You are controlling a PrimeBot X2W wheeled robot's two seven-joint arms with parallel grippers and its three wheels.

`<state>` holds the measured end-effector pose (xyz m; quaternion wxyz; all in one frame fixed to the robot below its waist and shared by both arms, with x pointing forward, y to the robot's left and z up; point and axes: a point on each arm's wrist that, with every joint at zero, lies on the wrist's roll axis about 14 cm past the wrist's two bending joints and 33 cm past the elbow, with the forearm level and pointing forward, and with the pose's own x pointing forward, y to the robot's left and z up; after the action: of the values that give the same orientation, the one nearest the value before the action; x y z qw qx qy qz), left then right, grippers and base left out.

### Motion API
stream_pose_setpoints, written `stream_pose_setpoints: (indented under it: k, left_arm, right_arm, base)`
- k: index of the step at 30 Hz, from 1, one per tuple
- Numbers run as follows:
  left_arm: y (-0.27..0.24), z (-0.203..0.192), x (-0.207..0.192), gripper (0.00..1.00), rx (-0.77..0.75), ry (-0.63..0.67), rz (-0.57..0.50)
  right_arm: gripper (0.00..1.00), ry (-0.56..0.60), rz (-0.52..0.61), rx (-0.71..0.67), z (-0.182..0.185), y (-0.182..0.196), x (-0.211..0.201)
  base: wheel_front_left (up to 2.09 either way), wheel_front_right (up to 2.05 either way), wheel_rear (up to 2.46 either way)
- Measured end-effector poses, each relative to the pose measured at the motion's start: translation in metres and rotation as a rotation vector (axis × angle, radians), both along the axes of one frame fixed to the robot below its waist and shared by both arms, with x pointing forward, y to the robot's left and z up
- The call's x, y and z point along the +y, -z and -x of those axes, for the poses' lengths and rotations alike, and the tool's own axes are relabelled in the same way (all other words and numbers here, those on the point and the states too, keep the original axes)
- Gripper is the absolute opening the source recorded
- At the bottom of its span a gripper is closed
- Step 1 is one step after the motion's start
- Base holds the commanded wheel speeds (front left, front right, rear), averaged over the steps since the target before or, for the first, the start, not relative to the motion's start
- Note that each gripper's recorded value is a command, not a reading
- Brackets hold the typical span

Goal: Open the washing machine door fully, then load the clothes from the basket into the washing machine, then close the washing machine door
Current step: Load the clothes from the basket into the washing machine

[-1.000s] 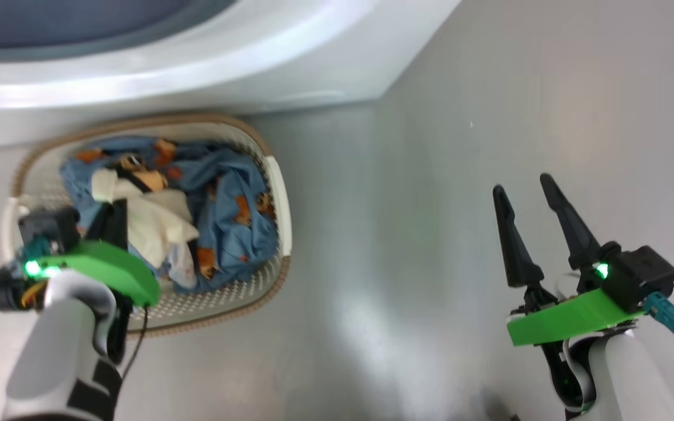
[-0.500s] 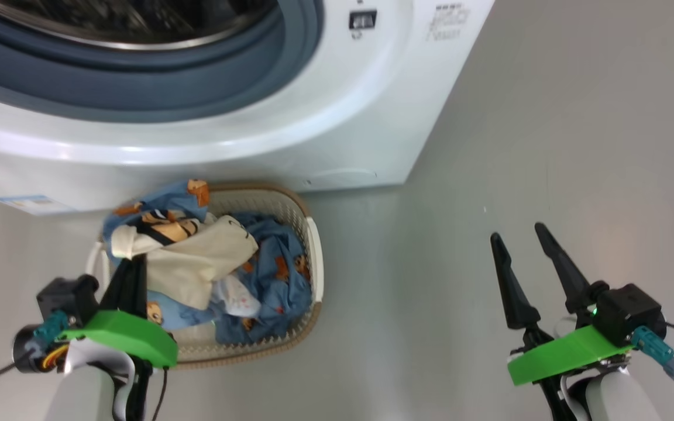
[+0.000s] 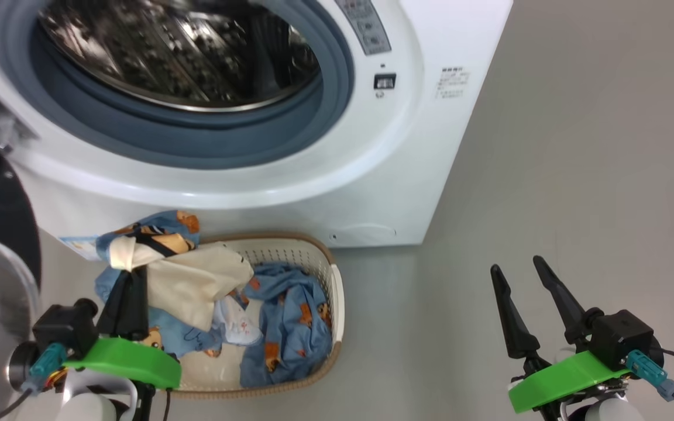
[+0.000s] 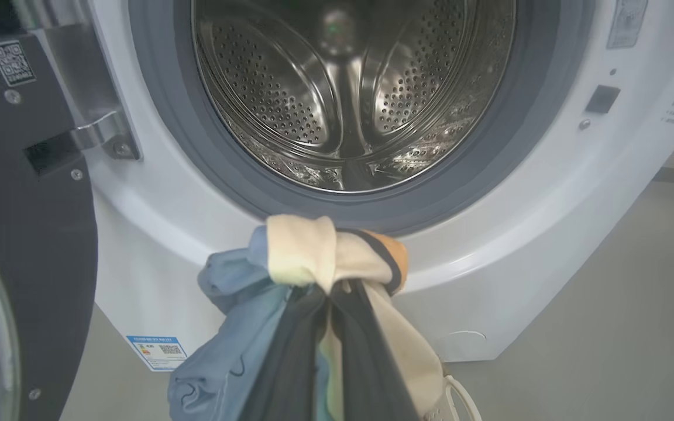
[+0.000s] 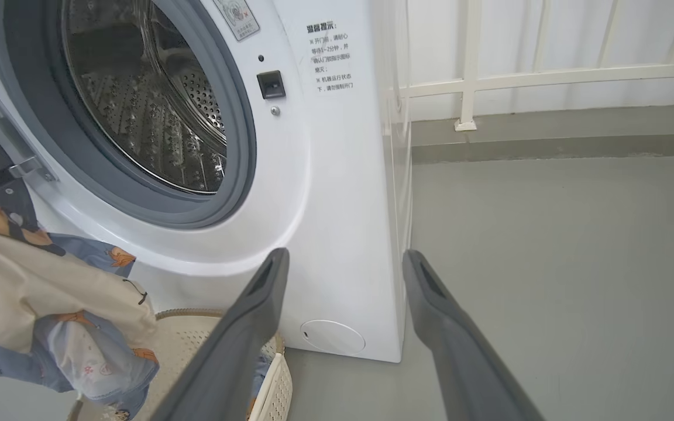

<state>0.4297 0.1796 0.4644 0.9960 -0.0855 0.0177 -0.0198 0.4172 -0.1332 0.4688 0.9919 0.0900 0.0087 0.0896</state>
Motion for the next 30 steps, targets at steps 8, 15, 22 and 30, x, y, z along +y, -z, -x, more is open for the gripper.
stream_pose_setpoints:
  k: [8, 15, 22, 30]
  left_arm:
    - [-0.043, 0.018, 0.006, 0.00, -0.123, -0.018, -0.013]
    - [-0.060, 0.042, 0.009, 0.00, -0.172, -0.027, -0.023]
    - [-0.067, 0.059, 0.009, 0.00, -0.196, -0.025, -0.033]
    - [-0.064, 0.071, 0.007, 0.00, -0.187, -0.025, -0.030]
  right_arm:
    - [1.00, -0.003, -0.007, -0.040, 0.011, -0.017, 0.001]
    - [1.00, 0.001, -0.006, -0.084, 0.021, -0.034, 0.000]
    - [1.00, 0.024, 0.004, -0.112, 0.034, -0.044, -0.009]
    - [1.00, 0.048, 0.013, -0.143, 0.046, -0.054, -0.017]
  base:
    - [0.00, 0.00, 0.00]
    - [0.00, 0.00, 0.00]
    - [0.00, 0.00, 0.00]
    - [0.00, 0.00, 0.00]
